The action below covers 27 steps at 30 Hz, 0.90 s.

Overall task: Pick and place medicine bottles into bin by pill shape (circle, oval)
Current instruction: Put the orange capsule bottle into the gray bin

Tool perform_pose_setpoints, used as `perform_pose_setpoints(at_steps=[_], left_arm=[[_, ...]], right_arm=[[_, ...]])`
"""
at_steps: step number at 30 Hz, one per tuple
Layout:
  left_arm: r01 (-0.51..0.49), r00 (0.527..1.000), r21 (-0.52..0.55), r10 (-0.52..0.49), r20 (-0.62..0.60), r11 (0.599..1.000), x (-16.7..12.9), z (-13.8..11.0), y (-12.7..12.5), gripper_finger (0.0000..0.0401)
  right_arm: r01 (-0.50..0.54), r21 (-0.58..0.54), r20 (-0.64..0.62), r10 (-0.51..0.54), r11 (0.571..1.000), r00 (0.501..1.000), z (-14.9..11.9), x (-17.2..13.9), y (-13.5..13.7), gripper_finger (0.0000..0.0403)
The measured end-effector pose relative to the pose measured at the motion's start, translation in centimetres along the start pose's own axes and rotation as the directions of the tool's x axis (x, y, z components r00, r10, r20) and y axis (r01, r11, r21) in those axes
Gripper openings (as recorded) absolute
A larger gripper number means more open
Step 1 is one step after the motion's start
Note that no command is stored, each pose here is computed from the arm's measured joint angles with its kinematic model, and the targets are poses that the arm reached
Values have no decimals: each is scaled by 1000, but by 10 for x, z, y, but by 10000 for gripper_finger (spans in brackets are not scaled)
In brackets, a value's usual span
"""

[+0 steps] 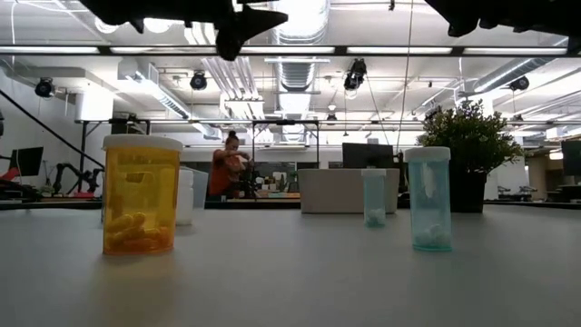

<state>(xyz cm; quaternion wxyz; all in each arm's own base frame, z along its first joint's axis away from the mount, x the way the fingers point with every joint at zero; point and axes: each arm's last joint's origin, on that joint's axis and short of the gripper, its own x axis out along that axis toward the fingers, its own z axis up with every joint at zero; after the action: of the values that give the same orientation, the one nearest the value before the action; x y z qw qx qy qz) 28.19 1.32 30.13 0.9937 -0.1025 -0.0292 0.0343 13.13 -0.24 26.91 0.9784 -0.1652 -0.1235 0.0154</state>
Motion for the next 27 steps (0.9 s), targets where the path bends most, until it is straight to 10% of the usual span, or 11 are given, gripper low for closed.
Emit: perform_pose_setpoints(at_steps=[12, 27], left_arm=[[-31, 960, -35, 20, -278, 999, 37, 7, -15, 176], [-70, 725, 16, 62, -686, 997, 55, 35, -32, 176]], right_arm=[[1, -18, 1, -1, 1000, 1000, 0, 0, 0, 233], [1, -22, 1, -1, 1000, 1000, 0, 0, 0, 233]])
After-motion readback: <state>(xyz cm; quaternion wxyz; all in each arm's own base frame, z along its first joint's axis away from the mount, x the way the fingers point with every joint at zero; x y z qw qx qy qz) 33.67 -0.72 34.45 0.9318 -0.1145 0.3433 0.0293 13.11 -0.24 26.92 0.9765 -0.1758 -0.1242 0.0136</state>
